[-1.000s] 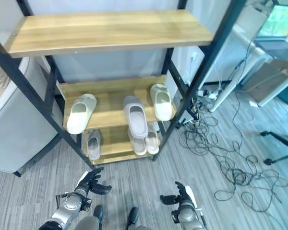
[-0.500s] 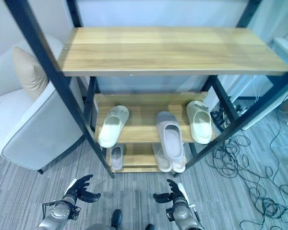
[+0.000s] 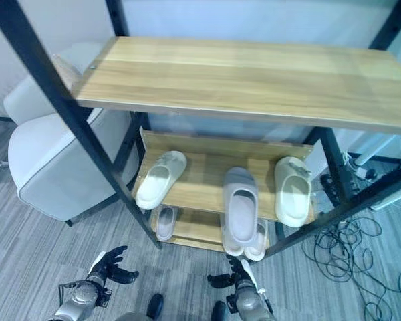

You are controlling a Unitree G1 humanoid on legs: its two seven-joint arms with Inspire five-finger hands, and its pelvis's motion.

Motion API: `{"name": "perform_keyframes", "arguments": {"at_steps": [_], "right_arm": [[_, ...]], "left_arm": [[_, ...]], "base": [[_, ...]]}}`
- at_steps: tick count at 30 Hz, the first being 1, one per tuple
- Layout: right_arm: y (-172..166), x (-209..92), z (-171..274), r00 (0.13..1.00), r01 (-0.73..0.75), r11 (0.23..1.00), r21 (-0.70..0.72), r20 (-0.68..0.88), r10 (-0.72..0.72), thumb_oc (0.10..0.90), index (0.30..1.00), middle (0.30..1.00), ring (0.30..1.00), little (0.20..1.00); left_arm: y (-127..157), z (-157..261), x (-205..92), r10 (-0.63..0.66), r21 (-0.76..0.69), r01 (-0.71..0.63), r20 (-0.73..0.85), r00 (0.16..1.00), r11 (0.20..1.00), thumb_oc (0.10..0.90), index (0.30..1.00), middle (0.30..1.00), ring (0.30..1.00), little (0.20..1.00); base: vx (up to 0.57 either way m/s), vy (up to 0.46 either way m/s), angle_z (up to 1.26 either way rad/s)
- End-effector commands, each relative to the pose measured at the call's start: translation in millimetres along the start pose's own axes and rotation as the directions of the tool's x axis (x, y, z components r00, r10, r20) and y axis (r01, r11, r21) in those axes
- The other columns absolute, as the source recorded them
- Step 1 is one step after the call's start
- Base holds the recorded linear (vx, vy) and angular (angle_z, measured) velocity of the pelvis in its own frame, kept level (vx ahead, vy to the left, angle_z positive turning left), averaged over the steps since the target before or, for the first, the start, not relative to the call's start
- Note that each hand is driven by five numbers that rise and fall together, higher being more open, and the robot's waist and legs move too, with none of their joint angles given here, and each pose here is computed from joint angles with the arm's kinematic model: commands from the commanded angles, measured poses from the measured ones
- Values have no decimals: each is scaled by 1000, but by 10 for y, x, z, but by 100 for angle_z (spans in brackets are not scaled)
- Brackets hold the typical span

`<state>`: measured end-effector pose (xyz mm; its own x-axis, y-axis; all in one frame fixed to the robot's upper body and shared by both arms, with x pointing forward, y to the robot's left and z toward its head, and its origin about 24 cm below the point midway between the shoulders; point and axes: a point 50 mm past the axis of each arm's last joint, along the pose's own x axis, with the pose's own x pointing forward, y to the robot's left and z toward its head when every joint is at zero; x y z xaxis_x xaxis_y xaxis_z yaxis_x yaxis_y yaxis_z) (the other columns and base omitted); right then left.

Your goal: Arrange the slippers neatly on the shoe rack.

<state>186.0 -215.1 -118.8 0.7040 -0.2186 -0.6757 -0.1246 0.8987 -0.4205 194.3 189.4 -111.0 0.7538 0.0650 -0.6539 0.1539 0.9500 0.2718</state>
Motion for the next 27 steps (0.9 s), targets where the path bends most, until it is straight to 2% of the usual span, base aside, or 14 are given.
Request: {"name": "perform_keyframes", "arguments": {"at_steps": [1, 11, 16, 27], "right_arm": [[-232, 27, 183, 992, 77, 997, 0, 105, -76, 800, 900, 900, 900, 900], [-248, -8, 79, 993, 79, 997, -8, 85, -79, 800, 900, 900, 900, 900], [-218, -44, 46, 994, 63, 998, -1, 92, -63, 800, 900, 900, 900, 900], [-145, -91, 153, 987, 36, 999, -30, 158, -31, 800, 900, 900, 900, 900]], "left_arm": [[-30, 337, 59, -3, 9, 2, 143, 990, 1000, 800, 900, 900, 900, 900], [-139, 235, 11, -44, 5, 44, 117, 992, 999, 800, 900, 900, 900, 900], [-106, 218, 1, -38, 9, 37, 117, 992, 999, 800, 900, 900, 900, 900], [-36, 176, -43, -24, -5, 24, 128, 992, 1000, 800, 900, 900, 900, 900]], "base": [[-77, -152, 80], [-48, -40, 14], [9, 50, -4], [-63, 85, -33]]}}
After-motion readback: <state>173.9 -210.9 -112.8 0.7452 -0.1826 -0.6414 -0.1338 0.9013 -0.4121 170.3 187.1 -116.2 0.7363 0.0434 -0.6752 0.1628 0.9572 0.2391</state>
